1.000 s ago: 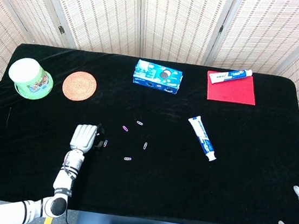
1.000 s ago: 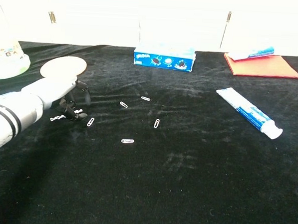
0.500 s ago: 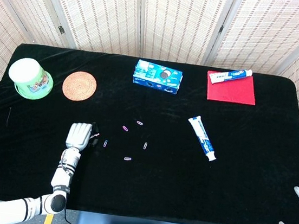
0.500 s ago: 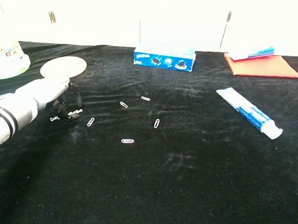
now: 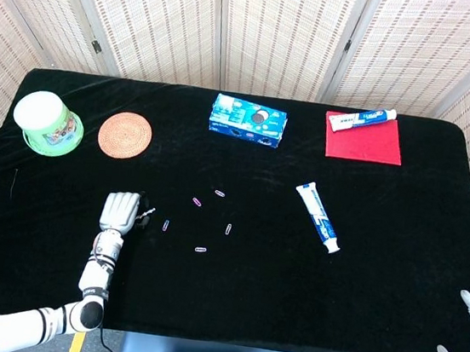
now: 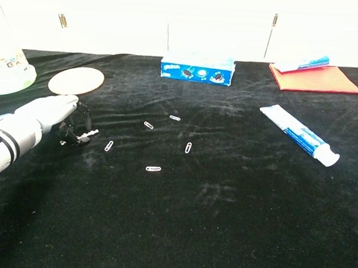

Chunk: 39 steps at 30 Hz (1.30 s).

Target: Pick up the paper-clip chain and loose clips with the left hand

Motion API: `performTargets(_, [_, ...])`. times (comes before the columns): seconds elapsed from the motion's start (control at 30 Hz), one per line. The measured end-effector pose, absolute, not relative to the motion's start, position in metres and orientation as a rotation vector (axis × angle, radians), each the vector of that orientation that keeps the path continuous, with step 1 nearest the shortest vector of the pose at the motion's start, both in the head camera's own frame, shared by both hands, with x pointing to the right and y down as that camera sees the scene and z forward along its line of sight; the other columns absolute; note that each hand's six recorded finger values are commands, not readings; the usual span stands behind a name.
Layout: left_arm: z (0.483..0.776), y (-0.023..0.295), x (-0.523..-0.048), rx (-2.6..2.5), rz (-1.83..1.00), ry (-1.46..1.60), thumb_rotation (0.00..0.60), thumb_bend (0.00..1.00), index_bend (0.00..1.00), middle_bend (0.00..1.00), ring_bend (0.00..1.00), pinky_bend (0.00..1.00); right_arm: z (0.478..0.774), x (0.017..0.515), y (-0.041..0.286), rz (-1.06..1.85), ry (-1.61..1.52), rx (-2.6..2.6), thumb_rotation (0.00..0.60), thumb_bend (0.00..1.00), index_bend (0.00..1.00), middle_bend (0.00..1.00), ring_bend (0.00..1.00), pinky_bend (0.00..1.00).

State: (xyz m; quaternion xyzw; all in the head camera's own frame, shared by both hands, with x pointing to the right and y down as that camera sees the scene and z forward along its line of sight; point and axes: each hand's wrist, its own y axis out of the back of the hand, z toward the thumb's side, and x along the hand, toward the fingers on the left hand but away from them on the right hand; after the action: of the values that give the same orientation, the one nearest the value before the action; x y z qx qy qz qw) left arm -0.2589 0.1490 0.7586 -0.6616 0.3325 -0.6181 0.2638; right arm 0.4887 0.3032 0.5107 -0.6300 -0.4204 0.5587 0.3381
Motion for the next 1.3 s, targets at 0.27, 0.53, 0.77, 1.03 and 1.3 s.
performTargets(0.27, [0.760, 0.148, -0.260, -1.783, -1.674, 0.894, 0.600, 0.48, 0.69, 1.00, 1.00, 1.00, 0.510, 0.490, 0.304, 1.458, -1.100, -1.635, 0.600, 0.24, 0.00, 0.00, 0.00, 0.00])
performTargets(0.53, [0.759, 0.146, -0.265, -1.754, -1.680, 0.899, 0.600, 0.61, 0.79, 1.00, 1.00, 1.00, 0.510, 0.490, 0.304, 1.458, -1.101, -1.633, 0.600, 0.24, 0.00, 0.00, 0.00, 0.00])
performTargets(0.77, [0.745, 0.140, -0.270, -1.727, -1.649, 0.928, 0.600, 0.66, 0.82, 1.00, 1.00, 1.00, 0.511, 0.489, 0.303, 1.458, -1.093, -1.637, 0.600, 0.24, 0.00, 0.00, 0.00, 0.00])
performTargets(1.03, [0.718, 0.135, -0.268, -1.754, -1.565, 1.006, 0.600, 0.67, 0.82, 1.00, 1.00, 1.00, 0.511, 0.487, 0.304, 1.453, -1.088, -1.641, 0.600, 0.24, 0.00, 0.00, 0.00, 0.00])
performTargets(1.3, [0.691, 0.149, -0.239, -2.009, -1.423, 1.121, 0.600, 0.67, 0.82, 1.00, 1.00, 1.00, 0.512, 0.485, 0.305, 1.445, -1.076, -1.662, 0.600, 0.24, 0.00, 0.00, 0.00, 0.00])
